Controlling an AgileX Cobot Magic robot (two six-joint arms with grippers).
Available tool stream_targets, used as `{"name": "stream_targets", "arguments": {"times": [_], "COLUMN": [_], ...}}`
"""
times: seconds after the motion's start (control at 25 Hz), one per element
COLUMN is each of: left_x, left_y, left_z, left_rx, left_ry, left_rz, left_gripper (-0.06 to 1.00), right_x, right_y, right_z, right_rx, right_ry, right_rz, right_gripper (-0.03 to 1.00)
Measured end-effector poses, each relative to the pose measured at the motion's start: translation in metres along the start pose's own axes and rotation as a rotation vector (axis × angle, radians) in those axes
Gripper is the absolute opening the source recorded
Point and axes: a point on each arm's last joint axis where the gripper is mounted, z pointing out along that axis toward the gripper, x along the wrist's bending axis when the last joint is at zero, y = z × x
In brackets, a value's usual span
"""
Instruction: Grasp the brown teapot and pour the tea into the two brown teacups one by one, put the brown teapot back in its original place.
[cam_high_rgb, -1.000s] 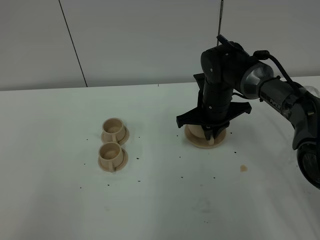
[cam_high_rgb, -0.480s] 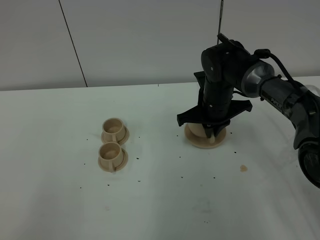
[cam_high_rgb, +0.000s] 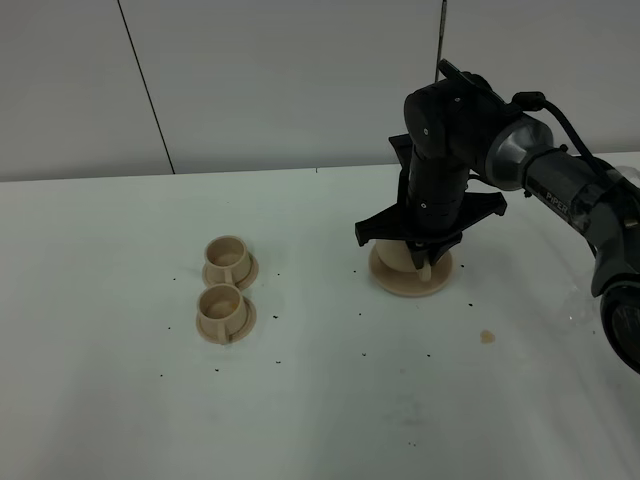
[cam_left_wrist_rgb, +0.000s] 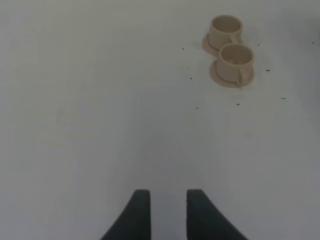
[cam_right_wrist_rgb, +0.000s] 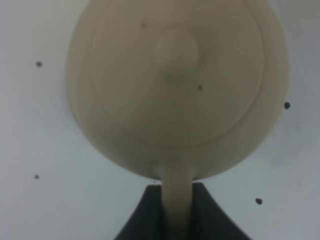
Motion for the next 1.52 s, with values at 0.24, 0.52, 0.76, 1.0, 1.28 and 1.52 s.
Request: {"name": "stream_targets", "arguments": {"times": [0.24,0.52,0.76,1.0,1.28,1.52], "left_x": [0.000,0.000,0.000,0.000,0.000,0.000], "left_y": [0.000,0.000,0.000,0.000,0.000,0.000], "left_z": [0.000,0.000,0.000,0.000,0.000,0.000], "left_rx": [0.000,0.000,0.000,0.000,0.000,0.000], "left_ry": [0.000,0.000,0.000,0.000,0.000,0.000], "left_rz": [0.000,0.000,0.000,0.000,0.000,0.000], "left_gripper": [0.25,0.25,0.25,0.25,0.25,0.25], "right_x": [0.001,0.001,0.002,0.003,0.004,0.006], "right_y": [-0.001,-0.002,-0.002,-0.003,-0.003,-0.003], "right_z": [0.003,0.010,0.012,0.012,0.012,0.012], "right_rx": [0.010,0.032,0.039,0.040,0.040,0.042], "right_ry": [0.005,0.007,0.015,0.030,0.037,0.058], "right_rz": [0.002,0.005,0.011,0.016,0.018,0.026], "right_gripper": [0.09,0.09,0.10,0.23,0.36,0.37]}}
